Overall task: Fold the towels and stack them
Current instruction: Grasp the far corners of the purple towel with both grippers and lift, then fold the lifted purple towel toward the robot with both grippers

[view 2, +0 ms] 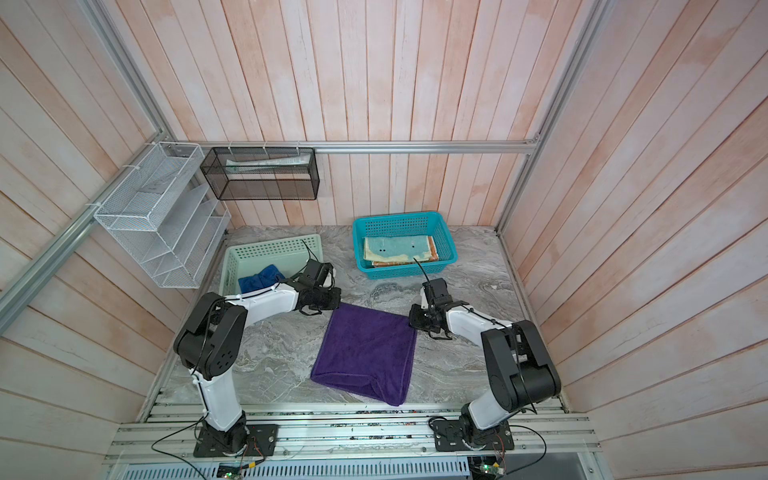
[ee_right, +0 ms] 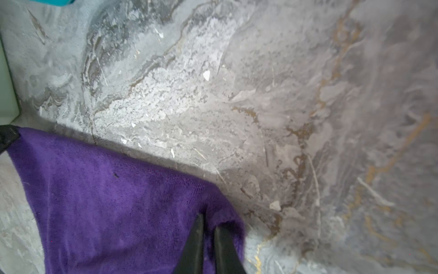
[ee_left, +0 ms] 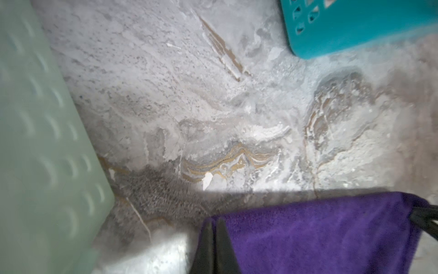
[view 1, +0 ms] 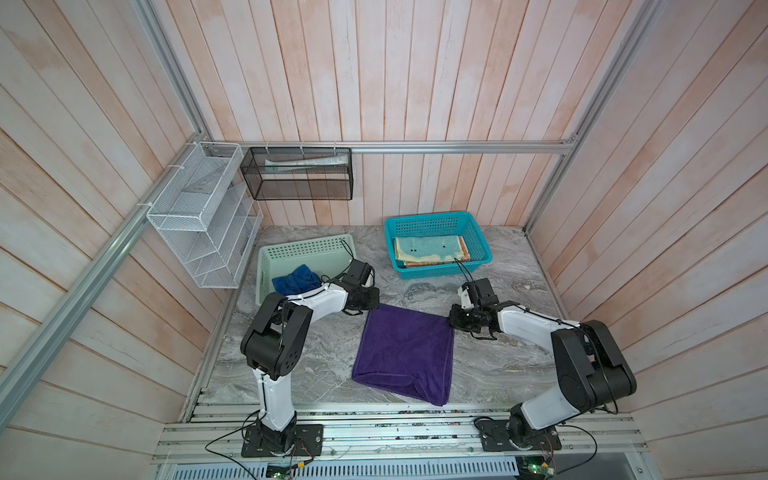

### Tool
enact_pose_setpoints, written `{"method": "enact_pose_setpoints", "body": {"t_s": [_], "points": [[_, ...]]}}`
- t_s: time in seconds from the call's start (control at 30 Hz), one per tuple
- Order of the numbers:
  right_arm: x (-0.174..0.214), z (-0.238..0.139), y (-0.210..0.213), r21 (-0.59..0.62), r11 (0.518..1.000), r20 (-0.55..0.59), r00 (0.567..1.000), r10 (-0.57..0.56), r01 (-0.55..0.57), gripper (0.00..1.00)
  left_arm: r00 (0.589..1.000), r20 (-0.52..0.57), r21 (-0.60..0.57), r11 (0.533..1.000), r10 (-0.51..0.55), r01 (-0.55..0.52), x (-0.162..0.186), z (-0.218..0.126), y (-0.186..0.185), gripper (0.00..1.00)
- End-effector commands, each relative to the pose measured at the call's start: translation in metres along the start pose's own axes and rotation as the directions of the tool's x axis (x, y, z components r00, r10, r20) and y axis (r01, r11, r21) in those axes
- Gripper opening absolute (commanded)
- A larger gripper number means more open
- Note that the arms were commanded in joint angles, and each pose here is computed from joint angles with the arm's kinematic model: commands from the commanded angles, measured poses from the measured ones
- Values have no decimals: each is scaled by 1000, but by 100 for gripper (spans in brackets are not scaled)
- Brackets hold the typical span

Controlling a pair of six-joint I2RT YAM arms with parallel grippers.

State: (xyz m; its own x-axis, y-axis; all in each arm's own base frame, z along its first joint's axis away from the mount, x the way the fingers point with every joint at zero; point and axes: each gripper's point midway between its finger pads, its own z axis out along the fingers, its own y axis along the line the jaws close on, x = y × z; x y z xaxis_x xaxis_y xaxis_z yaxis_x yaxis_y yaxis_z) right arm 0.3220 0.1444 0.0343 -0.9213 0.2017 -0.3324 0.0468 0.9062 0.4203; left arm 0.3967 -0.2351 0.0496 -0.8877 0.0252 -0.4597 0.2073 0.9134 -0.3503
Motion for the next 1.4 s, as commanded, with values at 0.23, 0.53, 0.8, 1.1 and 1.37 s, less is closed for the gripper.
{"method": "enact_pose_setpoints", "body": {"t_s": [0.23, 0.53, 0.8, 1.1, 1.37], "points": [[-55, -84, 44, -85, 981, 283, 948, -143, 173, 0, 944, 312, 156, 975, 107, -162, -56, -102, -44, 0], [-50, -212, 81, -165, 955, 510, 850, -133, 248, 0, 851, 511, 221, 938, 122, -267, -60, -232, -84, 0], [-25, -290, 102, -212, 928, 543, 826, -150, 308, 0, 814, 562, 245, 910, 148, -334, -29, -312, -126, 0], [1, -310, 91, -200, 950, 464, 877, -123, 239, 0, 890, 450, 316, 919, 75, -237, 9, -314, -133, 0], [12, -173, 37, -111, 992, 264, 964, -30, 61, 0, 992, 124, 247, 969, -11, -21, 29, -183, -77, 0]]}}
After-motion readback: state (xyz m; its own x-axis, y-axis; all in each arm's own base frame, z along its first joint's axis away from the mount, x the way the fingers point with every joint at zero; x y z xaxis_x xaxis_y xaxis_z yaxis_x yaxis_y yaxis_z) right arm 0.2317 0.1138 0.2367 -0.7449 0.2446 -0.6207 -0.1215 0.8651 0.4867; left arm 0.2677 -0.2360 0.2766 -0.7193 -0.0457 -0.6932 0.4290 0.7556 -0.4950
